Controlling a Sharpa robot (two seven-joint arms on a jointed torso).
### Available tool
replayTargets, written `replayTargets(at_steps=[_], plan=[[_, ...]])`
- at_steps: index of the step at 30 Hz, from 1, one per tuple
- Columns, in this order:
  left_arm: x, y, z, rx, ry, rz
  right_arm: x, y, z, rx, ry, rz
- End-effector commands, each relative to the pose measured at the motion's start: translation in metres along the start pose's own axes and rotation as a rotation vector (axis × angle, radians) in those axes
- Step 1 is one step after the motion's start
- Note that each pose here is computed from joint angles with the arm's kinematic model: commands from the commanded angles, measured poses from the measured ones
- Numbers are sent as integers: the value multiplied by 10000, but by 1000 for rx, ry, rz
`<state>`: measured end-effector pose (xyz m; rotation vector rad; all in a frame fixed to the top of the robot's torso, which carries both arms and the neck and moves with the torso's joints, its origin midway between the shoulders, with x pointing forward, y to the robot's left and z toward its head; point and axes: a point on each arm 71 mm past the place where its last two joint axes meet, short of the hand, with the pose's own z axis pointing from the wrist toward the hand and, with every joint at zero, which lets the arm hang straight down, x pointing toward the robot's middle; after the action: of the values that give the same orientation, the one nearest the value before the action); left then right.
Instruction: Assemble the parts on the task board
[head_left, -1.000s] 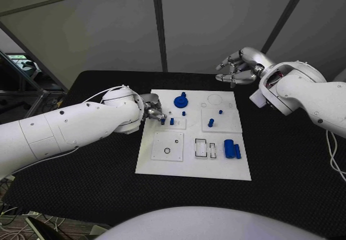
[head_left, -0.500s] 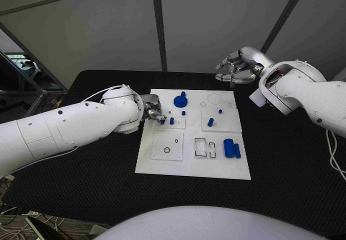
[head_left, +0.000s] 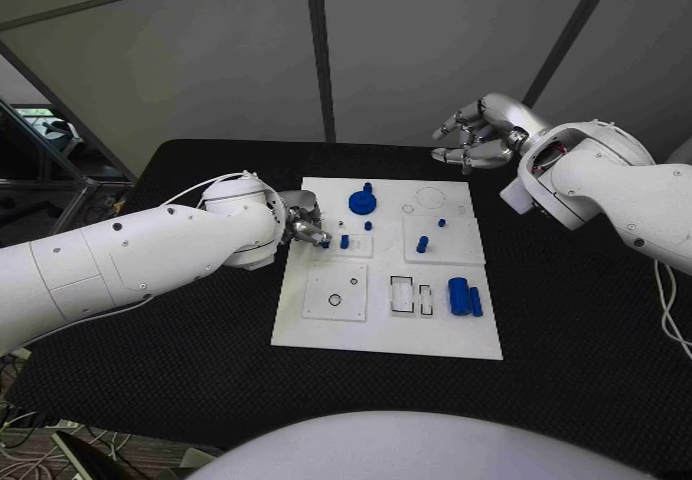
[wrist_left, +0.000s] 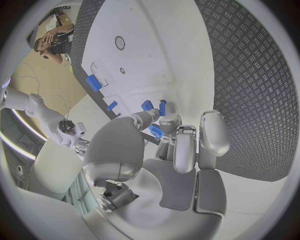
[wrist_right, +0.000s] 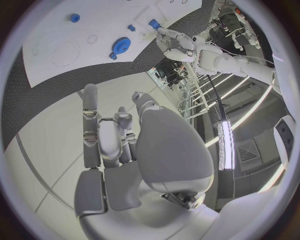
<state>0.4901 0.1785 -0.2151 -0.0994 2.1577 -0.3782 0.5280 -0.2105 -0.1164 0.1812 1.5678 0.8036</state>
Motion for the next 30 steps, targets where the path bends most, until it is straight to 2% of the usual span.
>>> replayTargets(at_steps=[1,6,14,30], plan=[[15,17,2,-9,8,11,-4,8,4,-6,2,-14],[9,35,17,-17,7,10,-1,10,7,-8,2,-14],[27,2,41,-14,28,21,4,15,10,-10,2,-13],[45,8,67,-18,66,17,0,10,6,-8,1,-14]])
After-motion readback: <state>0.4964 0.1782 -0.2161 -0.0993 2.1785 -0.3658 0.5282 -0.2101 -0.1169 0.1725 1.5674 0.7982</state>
